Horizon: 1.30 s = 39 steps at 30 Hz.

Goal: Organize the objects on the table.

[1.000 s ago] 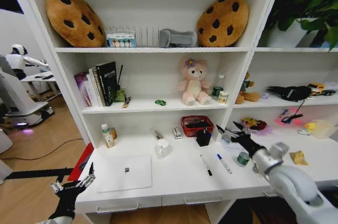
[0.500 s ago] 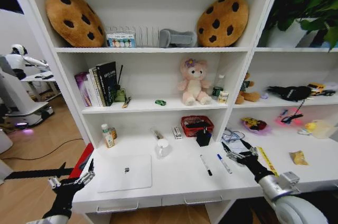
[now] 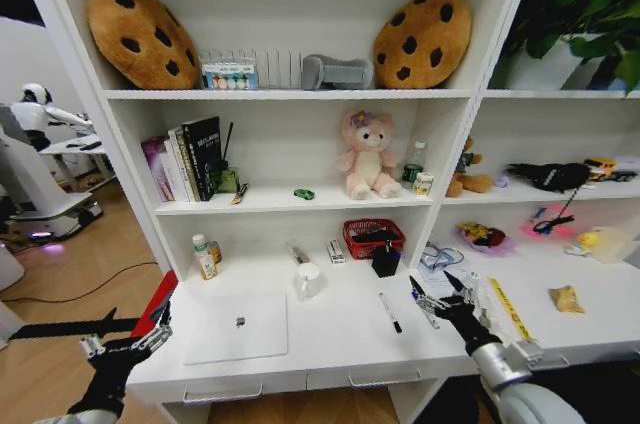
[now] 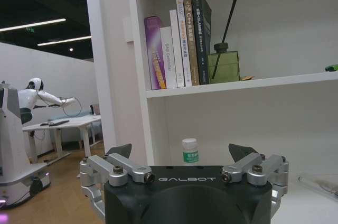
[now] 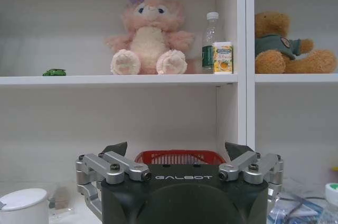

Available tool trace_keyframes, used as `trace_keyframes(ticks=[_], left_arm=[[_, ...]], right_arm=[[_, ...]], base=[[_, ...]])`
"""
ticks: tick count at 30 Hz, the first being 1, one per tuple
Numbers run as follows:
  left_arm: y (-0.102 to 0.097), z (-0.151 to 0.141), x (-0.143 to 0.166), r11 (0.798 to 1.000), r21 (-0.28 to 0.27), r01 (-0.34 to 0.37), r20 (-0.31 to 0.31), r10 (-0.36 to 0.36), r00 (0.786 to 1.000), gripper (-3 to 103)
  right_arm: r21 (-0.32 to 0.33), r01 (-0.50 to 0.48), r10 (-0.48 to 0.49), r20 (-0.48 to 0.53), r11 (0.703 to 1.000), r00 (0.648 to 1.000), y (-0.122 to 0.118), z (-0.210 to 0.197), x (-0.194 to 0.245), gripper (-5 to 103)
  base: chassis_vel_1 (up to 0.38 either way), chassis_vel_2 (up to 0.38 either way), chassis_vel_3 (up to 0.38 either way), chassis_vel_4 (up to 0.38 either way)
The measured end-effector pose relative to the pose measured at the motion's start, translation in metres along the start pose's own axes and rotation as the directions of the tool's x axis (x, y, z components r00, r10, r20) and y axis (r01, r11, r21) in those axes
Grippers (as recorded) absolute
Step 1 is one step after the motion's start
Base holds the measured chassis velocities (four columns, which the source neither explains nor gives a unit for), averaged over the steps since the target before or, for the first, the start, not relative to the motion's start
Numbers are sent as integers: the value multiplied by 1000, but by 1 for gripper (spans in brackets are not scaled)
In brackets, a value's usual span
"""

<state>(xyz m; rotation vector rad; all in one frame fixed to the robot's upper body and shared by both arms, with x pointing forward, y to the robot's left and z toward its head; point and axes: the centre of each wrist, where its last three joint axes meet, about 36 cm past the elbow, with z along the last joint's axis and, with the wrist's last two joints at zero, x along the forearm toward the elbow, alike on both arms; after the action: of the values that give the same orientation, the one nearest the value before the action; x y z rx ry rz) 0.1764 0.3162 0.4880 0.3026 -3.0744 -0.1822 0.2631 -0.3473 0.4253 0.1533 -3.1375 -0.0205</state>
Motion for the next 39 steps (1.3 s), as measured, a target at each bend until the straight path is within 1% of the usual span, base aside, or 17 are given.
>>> trace_keyframes(ticks=[3,15,17,19,21,22,24,26,28,29,30,32,33,35,36,38,39], left_arm=[[0,0,0,1000,0,0,0,0,1000,100],[0,1,0,1000,0,0,-1,0,1000,100],[0,1,0,1000,0,0,-1,0,1000,100],[0,1,0,1000,0,0,-1,0,1000,100],[0,1,0,1000,1,0,-1,0,1000,100],[0,1,0,1000,1,0,-1,0,1000,100],[0,1,0,1000,1,0,0,0,1000,100],[0,1,0,1000,1,0,-1,0,1000,100],[0,1,0,1000,0,0,-1,0,1000,100],[0,1,0,1000,0,0,-1,0,1000,100],[0,1,0,1000,0,0,-1,0,1000,100],[0,1,0,1000,0,0,0,0,1000,100],[0,1,0,1000,0,0,0,0,1000,100],[0,1,0,1000,0,0,0,0,1000,100],[0,1,0,1000,0,0,0,0,1000,100],[0,1,0,1000,0,0,0,0,1000,100],[0,1,0,1000,0,0,0,0,1000,100]], right_arm=[[-11,-13,13,-16,1000,1000,10,2,9,100],[-13,-12,11,-28,1000,1000,10,8,13,100],[-32,39,-39,-17,999,999,12,10,9,100],[-43,53,-54,-15,998,998,14,11,6,100],[-82,90,-95,-56,993,994,20,14,-6,100],[-82,90,-95,-56,993,994,20,14,-6,100],[-141,99,-118,-134,985,984,25,18,-28,100],[-173,77,-113,-209,982,971,24,21,-51,100],[-168,69,-109,-238,983,965,22,24,-60,100],[-135,61,-98,-281,989,955,15,29,-76,100],[-135,61,-98,-281,989,955,15,29,-76,100],[-86,50,-78,-361,995,929,3,37,-98,100],[-86,50,-78,-361,995,929,3,37,-98,100],[-54,47,-65,-416,997,907,-1,48,-115,100],[-54,47,-65,-416,997,907,-1,48,-115,100],[-41,64,-76,-460,997,885,3,61,-128,100],[-41,64,-76,-460,997,885,3,61,-128,100]], base=[[0,0,0,0],[-23,-26,30,23],[-117,-88,117,105],[-132,-136,127,139],[-106,-155,106,125],[-80,-155,93,111],[-62,-71,29,51],[-8,-25,-8,4],[21,28,-13,-14],[56,52,-31,-37],[56,52,-31,-37],[20,26,2,-22],[0,0,0,0],[0,0,0,0],[0,0,0,0],[0,0,0,0],[0,0,0,0]])
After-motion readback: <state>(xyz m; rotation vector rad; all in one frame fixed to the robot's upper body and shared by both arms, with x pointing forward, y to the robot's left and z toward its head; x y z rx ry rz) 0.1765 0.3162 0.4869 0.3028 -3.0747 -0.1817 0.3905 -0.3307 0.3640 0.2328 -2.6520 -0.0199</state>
